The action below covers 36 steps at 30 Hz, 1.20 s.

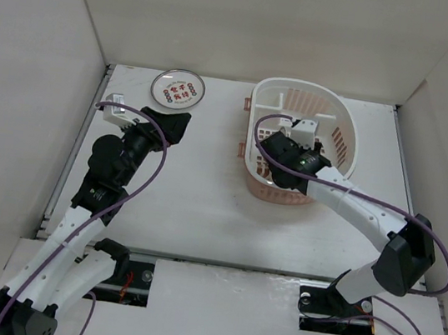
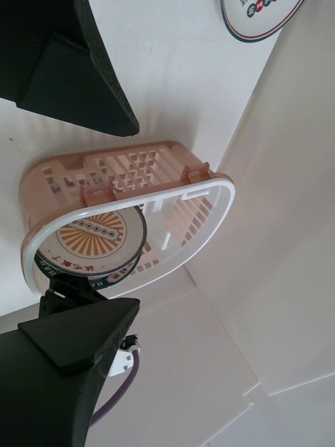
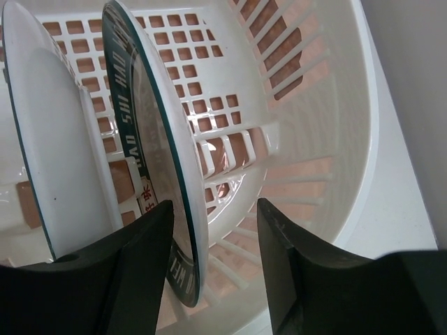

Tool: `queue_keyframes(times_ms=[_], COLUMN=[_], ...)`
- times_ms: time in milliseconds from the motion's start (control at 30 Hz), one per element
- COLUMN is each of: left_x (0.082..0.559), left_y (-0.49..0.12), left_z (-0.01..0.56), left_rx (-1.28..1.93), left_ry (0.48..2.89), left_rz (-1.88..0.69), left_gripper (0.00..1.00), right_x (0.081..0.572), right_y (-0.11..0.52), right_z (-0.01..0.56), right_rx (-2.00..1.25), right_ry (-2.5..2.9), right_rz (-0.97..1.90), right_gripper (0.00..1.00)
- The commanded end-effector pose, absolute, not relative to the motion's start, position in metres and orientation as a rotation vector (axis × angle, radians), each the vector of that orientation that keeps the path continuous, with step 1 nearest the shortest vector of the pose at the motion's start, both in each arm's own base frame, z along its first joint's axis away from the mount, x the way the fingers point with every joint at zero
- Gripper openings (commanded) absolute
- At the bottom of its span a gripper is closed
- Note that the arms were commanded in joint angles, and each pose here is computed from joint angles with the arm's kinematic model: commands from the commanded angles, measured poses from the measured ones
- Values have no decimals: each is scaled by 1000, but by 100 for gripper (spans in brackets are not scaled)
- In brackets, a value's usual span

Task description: Load the plates into the dish rack

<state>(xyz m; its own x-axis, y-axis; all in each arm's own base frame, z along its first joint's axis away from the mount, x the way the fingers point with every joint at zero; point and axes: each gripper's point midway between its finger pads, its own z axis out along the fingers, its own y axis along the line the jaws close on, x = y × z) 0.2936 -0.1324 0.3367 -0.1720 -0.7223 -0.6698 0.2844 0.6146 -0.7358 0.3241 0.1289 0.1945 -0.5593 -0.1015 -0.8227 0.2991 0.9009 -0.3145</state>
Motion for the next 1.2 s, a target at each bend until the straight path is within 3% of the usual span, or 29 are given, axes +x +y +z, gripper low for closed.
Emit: queue_keyframes(times_ms=[0,100,567,800,900,967,1067,1167], left_x=[286,286,288,319,334,346,375,407], left_y=[-130,-130,-132,-109,-110,-103,-89,-64], left_z=[372,372,369,324,310,303,279,245], left_rx=[-356,-356,-343,-547,-584,-671,-758,-843], left_ry=[1400,1400,1413,1549,1586,1580,1569,1606], left_rz=[-947,-947,-943,-754,-741,-755,-718,-630], left_gripper=[100,100,100,100,100,100,100,100], right_x=[326,325,310,290,282,277,258,229], right_y=[133,132,140,148,165,195,233,258], right_z=[217,223,272,320,348,364,394,418], right_rx=[193,198,177,102,-39,-170,-313,-407], right_ry=[2053,2048,2020,1971,1910,1881,1765,1645], right_rz=[-488,-481,-302,-177,-141,16,299,565], right_gripper=[57,62,64,72,81,92,100,100])
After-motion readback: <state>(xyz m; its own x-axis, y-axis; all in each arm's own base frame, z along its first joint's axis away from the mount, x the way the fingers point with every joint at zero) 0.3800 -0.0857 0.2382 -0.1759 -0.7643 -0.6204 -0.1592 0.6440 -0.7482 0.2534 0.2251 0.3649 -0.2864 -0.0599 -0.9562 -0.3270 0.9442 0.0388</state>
